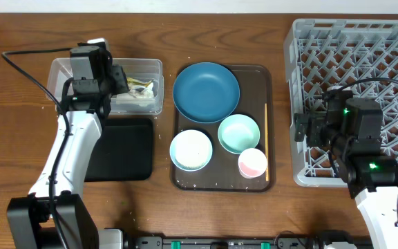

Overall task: Sort waste into correct bins and load items into the dishwasher rack
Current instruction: 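Carry the wrapper to the clear bin and release it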

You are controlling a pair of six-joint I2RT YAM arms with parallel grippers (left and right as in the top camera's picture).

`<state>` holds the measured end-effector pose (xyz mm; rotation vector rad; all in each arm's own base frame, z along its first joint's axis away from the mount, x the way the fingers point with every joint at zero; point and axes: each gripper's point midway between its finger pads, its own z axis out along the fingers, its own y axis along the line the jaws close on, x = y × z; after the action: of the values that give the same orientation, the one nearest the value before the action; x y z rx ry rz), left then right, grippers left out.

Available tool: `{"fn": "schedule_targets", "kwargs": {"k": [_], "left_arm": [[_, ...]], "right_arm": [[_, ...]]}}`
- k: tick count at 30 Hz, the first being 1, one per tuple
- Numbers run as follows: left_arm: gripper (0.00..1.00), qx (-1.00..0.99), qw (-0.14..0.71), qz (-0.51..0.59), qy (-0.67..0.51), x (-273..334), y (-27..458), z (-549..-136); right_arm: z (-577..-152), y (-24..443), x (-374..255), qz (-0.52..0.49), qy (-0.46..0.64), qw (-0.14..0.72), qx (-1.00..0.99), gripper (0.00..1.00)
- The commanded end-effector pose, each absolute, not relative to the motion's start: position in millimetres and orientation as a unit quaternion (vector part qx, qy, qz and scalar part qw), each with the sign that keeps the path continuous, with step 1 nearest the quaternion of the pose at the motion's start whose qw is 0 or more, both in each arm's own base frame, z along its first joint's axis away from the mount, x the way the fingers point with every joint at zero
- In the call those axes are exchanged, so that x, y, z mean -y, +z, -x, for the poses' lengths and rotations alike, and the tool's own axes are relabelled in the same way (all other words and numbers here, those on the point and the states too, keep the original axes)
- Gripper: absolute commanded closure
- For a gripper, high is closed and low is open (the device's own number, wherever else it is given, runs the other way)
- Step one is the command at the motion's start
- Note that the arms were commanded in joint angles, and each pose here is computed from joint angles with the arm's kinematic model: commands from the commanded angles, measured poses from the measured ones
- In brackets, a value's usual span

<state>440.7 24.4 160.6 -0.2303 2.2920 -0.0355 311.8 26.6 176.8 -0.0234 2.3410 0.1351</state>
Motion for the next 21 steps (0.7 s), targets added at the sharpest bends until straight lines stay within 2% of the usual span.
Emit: {"fn": "schedule_targets", "kwargs": {"k": [1, 5, 8, 13, 21], "left_arm": [[0.62, -0.906, 0.413, 0.096, -0.013, -26.4, 168.1, -441.1], [0.38, -0.910, 0.404, 0.089, -0.030, -19.6, 164.8, -438.5], [0.26, -0.913, 0.398, 0.081, -0.048, -12.8, 163.3, -436.9], [0.21, -0.914, 0.393, 0.068, -0.075, -0.7, 165.8, -432.6], [0.20, -0.928, 0.357, 0.048, -0.094, 20.9, 166.8, -407.1]], "right_arm": [[-315.3, 184.8, -29.7, 0.014, 0.056, 0.396, -0.917, 0.01], [-315.3, 184.8, -29.7, 0.014, 0.056, 0.396, -0.917, 0.01], [-315.3, 184.8, -29.7, 0.014, 0.056, 0.396, -0.917, 0.01], [-315.3, 184.8, -29.7, 0.014, 0.056, 0.396, -0.917, 0.01], [-315.5, 184.8, -29.7, 0.014, 0.056, 0.396, -0.917, 0.01]]}}
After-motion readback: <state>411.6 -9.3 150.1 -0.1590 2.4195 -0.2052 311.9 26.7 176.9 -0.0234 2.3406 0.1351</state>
